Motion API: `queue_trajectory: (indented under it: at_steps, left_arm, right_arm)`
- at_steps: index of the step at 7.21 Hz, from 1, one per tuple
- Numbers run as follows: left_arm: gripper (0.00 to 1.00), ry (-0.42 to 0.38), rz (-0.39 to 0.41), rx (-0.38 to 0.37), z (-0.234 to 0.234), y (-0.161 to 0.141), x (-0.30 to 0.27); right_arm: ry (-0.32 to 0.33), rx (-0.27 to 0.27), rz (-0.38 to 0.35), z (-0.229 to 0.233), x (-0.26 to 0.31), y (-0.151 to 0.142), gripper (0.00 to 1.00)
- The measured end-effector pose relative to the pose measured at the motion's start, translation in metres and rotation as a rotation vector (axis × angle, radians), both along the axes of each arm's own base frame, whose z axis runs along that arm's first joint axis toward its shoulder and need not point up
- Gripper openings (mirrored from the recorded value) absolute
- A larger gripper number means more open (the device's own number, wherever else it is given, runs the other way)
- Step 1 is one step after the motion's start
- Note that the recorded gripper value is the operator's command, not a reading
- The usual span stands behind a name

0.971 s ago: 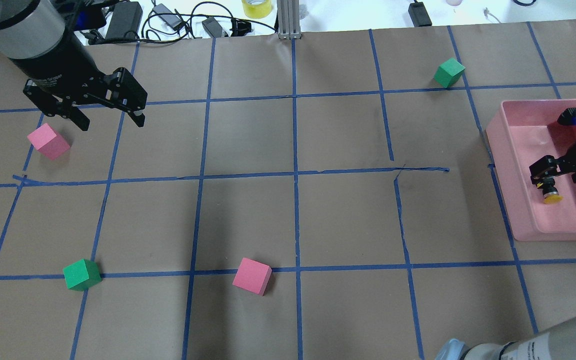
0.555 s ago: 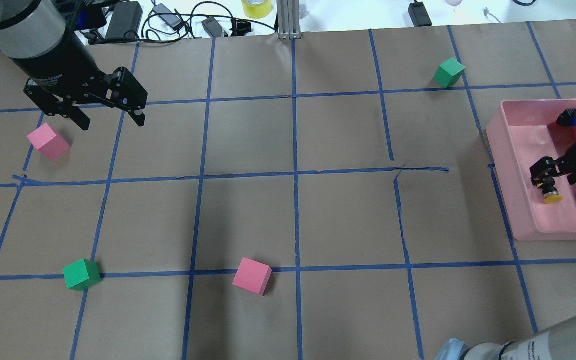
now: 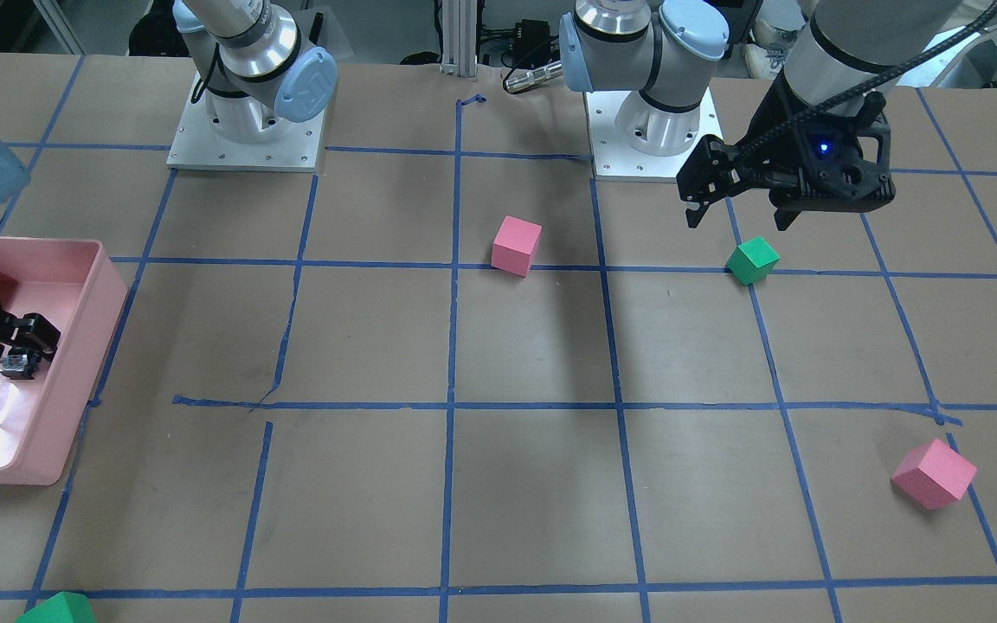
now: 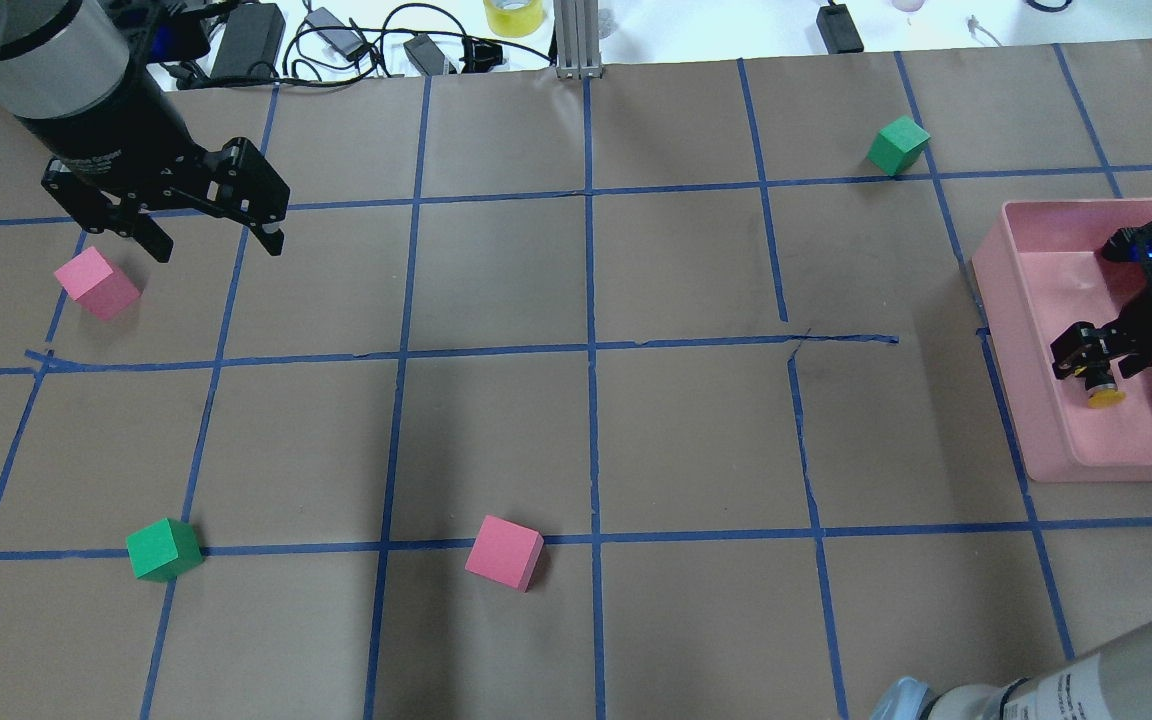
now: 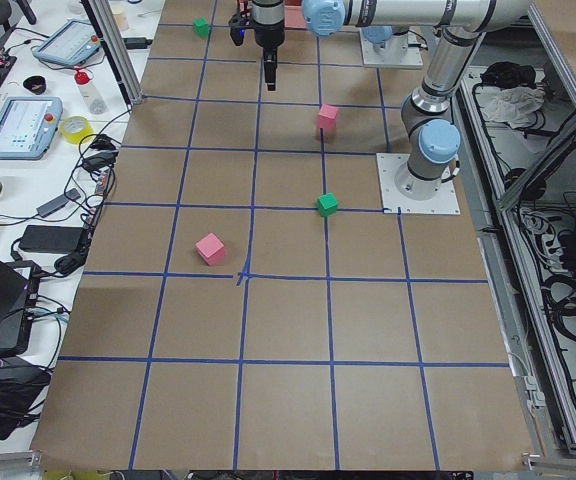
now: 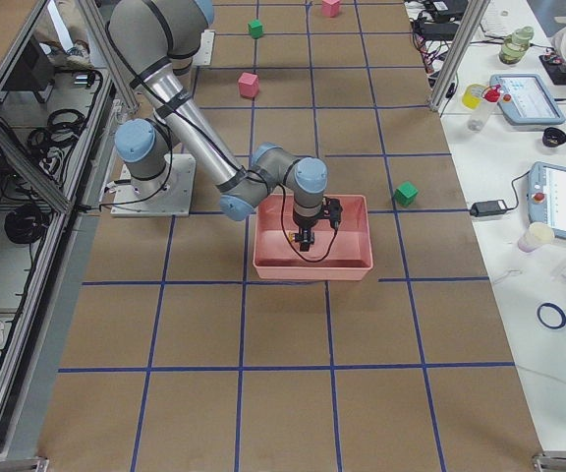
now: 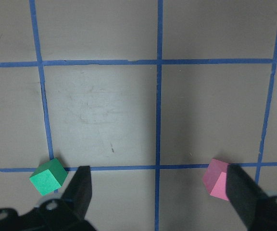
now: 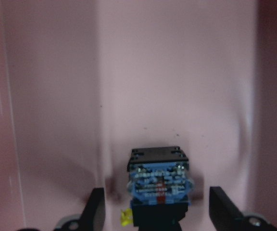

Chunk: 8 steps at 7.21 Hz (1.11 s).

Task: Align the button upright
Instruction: 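Lift the button switch out of the tray with the right gripper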

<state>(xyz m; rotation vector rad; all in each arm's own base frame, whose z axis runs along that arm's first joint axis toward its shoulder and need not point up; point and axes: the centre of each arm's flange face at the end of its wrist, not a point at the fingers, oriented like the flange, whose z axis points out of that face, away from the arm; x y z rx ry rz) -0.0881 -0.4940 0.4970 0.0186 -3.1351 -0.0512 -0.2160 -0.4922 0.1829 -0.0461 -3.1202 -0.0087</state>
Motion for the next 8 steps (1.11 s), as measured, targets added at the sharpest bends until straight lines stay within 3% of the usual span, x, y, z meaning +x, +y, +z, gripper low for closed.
queue_trajectory:
  at_steps: [2, 3, 4, 5, 8]
  left_arm:
    - [1.0, -0.015, 0.0, 0.007, -0.002, 0.0, 0.002]
    - [1.0, -0.015, 0.0, 0.008, -0.002, -0.001, 0.002]
    - [1.0, -0.014, 0.0, 0.009, -0.003, -0.001, 0.002]
    - [1.0, -0.013, 0.0, 0.009, -0.003, -0.001, 0.002]
    - [1.0, -0.016, -0.001, 0.012, -0.004, -0.002, 0.002]
  right_arm:
    - [-0.003, 0.004, 0.0, 0.001, 0.0, 0.001, 0.15]
    - [-0.003, 0.004, -0.002, 0.002, 0.0, 0.001, 0.14]
    - [0.0, 0.0, -0.005, 0.004, 0.0, 0.0, 0.05]
    - [0.013, -0.018, -0.013, 0.016, -0.004, -0.005, 0.03]
    - [-0.02, -0.031, -0.065, 0.112, -0.002, -0.049, 0.02]
